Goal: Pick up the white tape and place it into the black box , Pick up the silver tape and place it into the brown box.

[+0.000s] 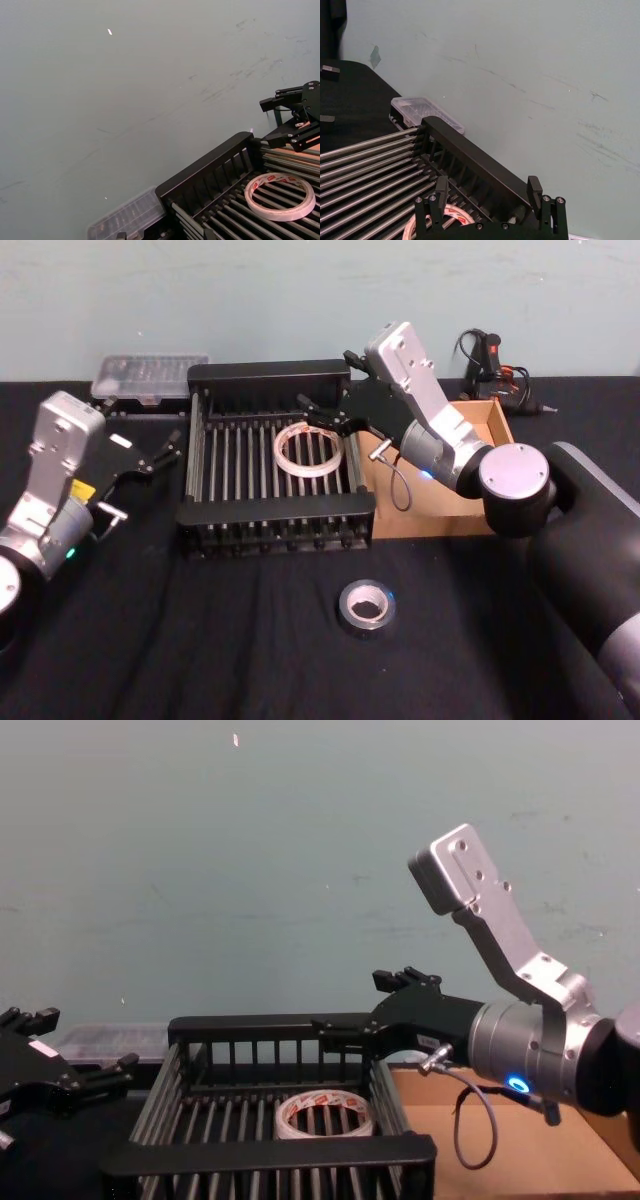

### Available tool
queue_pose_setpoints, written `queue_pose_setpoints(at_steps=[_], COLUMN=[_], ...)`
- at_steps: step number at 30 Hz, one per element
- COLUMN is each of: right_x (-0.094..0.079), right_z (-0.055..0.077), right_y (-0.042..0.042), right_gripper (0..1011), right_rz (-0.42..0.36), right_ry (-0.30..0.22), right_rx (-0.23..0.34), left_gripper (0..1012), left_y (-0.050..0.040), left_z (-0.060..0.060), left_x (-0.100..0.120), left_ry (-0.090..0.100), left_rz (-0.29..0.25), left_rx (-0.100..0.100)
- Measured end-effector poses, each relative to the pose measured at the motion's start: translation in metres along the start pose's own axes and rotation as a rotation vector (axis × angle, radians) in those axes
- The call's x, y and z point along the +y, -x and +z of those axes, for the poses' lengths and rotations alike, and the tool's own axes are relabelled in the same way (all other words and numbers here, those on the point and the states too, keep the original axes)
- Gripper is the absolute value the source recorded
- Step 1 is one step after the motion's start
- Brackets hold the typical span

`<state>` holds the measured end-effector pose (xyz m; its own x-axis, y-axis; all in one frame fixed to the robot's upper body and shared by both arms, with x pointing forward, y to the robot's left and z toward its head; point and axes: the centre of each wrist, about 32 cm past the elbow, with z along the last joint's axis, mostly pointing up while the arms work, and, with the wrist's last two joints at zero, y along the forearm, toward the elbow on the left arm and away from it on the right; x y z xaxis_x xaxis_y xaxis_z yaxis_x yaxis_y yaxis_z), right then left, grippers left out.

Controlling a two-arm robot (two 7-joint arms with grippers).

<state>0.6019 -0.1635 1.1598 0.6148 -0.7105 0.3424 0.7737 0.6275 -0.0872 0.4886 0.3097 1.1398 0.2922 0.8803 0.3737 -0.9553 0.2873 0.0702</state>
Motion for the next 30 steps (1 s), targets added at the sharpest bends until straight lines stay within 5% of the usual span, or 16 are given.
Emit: queue_pose_setpoints(at_steps=[17, 30], right_x=[-0.011, -0.065], right_z=[0.002, 0.009], right_y=[-0.0046, -0.0120], right_gripper=[1002, 1002], right_rz=[-0.004, -0.026], right_ry=[-0.015, -0.045], right_rx=[0.002, 0.035], left_gripper=[1001, 1001], left_y=[0.0000, 0.0000], left_z=[0.000, 0.000], left_x=[0.000, 0.000], left_ry=[0.000, 0.000], left_rz=[0.000, 0.000], left_rx=[0.000, 0.000])
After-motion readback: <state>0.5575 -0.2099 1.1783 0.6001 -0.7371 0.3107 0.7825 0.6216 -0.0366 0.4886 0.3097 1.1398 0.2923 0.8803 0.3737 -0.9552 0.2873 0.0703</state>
